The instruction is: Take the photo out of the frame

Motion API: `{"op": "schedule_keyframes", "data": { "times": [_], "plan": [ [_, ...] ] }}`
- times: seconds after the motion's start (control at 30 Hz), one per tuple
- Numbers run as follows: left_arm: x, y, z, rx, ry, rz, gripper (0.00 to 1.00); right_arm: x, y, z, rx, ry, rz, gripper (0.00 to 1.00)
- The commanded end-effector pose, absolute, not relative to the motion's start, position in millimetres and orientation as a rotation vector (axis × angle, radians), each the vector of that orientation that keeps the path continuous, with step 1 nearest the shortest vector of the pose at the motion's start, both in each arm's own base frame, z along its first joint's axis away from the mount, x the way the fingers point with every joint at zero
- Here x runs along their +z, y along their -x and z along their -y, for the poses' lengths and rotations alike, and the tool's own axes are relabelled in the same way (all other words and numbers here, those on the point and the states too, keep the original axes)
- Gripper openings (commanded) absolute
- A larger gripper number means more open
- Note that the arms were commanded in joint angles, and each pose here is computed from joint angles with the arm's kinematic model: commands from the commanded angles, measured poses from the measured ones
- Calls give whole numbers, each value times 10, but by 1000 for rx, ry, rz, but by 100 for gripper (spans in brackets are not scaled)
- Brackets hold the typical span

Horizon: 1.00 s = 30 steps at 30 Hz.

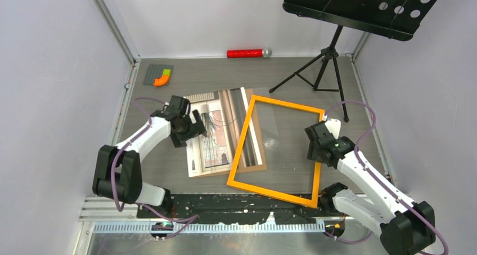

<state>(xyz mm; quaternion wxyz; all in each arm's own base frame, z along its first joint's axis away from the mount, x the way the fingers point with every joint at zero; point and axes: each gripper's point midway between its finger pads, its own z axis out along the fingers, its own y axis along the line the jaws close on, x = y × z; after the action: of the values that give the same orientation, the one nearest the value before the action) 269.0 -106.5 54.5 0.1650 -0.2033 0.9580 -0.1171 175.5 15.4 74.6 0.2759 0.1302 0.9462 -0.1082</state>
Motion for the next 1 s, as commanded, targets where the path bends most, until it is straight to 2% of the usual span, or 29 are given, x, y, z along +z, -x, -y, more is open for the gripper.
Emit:
{"op": "schedule_keyframes", "data": {
  "times": [0.0,0.07,0.17,0.33,0.57,0.77,0.97],
  "plan": [
    [769,-2843,991,-298,557,-2651,98,994,-1894,-80,-313,-409,-2435,68],
    [817,-2846,860,-221,579,-2619,100,1081,-2032,-188,-218,-368,-2378,75],
    [802,-2804,701,-192,656,-2596,100,1158,-2172,-489,3,-228,-2313,80],
    [556,-2718,676,-430,810,-2605,99,1449,-2399,-1007,270,11,-2156,80],
    [406,-2733,901,-664,836,-2608,97,1922,-2707,-2372,721,370,-1934,79],
    [355,-2750,969,-724,854,-2605,96,1800,-3137,-3177,785,485,-1946,78],
    [402,-2729,1010,-772,857,-2565,94,1242,-3439,-3604,811,525,-2087,74]
  ]
}}
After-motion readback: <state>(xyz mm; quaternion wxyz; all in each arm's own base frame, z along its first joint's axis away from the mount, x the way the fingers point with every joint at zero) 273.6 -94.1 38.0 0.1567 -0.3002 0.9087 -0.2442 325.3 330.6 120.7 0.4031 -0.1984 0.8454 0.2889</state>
